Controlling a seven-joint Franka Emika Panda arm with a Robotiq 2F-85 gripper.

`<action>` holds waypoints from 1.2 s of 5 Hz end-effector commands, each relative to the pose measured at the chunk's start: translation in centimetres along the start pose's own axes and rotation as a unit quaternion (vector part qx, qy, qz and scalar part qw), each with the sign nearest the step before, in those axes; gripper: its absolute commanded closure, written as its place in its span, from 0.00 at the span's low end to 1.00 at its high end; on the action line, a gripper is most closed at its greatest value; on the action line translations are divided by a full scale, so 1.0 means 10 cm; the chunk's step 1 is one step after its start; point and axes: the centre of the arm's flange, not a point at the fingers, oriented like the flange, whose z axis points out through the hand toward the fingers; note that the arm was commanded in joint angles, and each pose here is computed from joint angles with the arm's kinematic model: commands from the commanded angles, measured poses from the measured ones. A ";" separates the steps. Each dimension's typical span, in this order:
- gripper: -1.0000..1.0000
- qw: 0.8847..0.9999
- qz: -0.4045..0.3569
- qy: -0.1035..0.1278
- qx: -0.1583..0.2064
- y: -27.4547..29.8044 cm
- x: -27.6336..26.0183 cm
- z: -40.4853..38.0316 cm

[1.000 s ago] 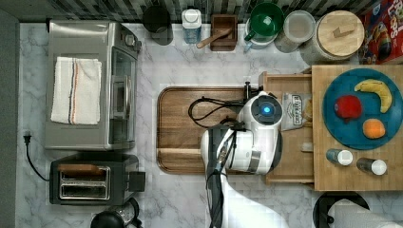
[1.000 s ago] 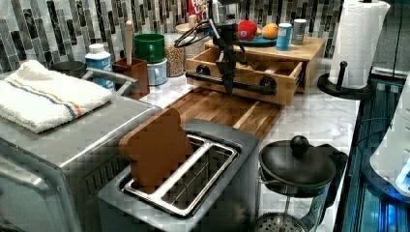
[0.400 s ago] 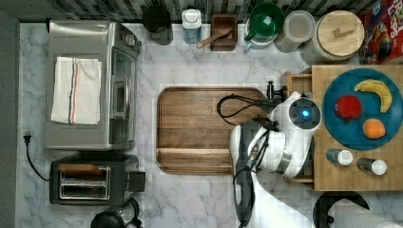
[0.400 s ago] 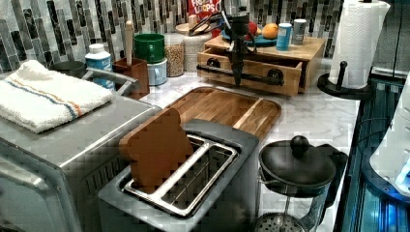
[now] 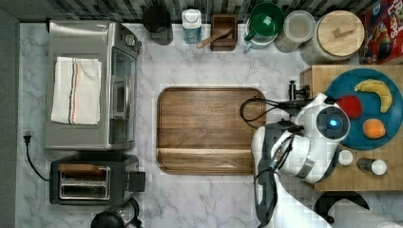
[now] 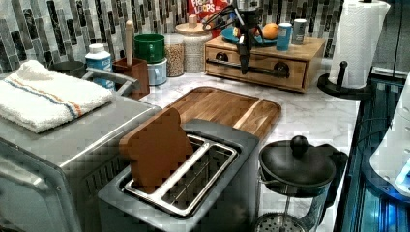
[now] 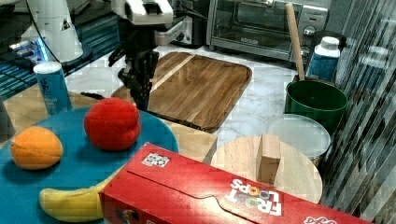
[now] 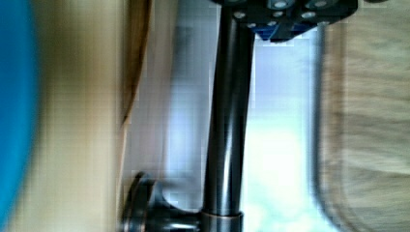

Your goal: Close the drawer.

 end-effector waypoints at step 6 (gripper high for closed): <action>1.00 0.993 0.023 0.063 -0.100 1.14 0.05 -0.63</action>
